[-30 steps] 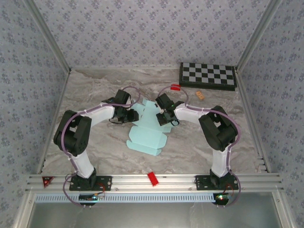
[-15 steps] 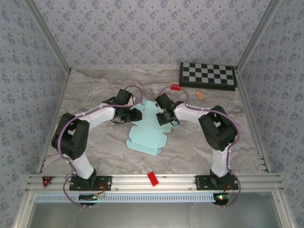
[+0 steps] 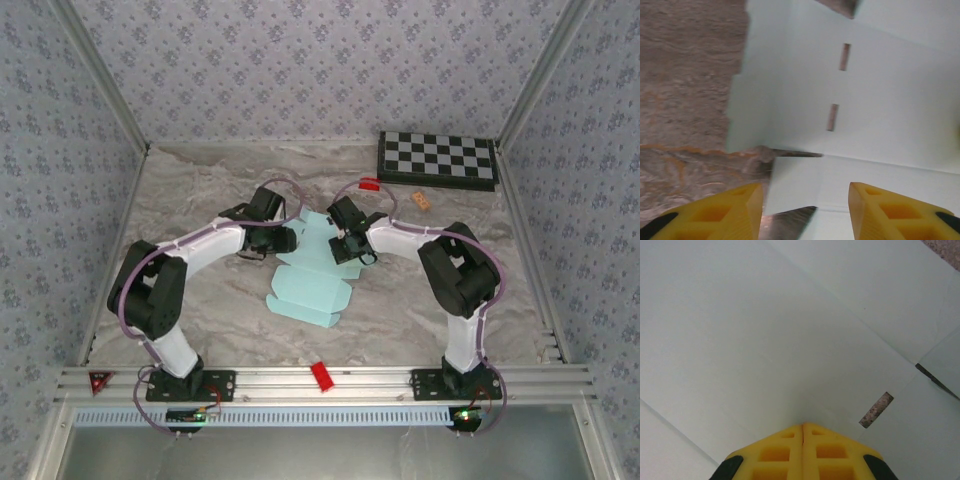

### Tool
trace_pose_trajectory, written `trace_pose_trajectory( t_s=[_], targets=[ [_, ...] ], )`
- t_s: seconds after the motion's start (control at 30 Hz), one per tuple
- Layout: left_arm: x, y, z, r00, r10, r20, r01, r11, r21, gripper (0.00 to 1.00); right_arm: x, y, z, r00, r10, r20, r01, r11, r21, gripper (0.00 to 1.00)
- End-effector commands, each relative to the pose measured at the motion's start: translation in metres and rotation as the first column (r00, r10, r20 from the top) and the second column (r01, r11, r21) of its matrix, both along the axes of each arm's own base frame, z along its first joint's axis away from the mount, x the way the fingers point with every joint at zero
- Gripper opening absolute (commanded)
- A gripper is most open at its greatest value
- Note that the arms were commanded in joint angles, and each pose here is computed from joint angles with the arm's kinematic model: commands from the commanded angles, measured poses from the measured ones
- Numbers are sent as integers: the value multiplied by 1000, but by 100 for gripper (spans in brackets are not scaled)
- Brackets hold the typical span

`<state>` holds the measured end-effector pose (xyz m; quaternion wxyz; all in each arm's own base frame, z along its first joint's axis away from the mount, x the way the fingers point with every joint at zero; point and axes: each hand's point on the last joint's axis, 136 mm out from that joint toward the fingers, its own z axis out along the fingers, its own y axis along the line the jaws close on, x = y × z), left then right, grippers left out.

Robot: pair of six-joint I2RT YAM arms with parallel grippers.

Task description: Fold the paper box

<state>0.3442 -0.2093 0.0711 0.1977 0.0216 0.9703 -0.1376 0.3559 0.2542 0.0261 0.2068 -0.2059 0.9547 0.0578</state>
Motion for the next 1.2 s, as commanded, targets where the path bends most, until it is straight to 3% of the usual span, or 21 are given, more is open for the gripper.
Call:
trace_pose_trajectory(
  t_s=[0.0,0.3,0.83,1.17],
  targets=[
    [-3,7,-8,999,21,-25,-20,999,50,52,-7,-2,-13,999,-12,-47,11,1000,-21,0],
    [-1,-6,-24,997,-2,-82,4,1000,20,53,-7,-3,-13,999,-13,-48,12,1000,-27,0],
    [3,-32,-4,995,-88,-38,83,990,-110,29,-7,-4,-16,998,-19,-53,18,999,-28,0],
    [-5,-53,-7,984,-173,-49,165,976,-145,29,-6,-3,-18,998,-28,-58,26,999,-27,0]
  ],
)
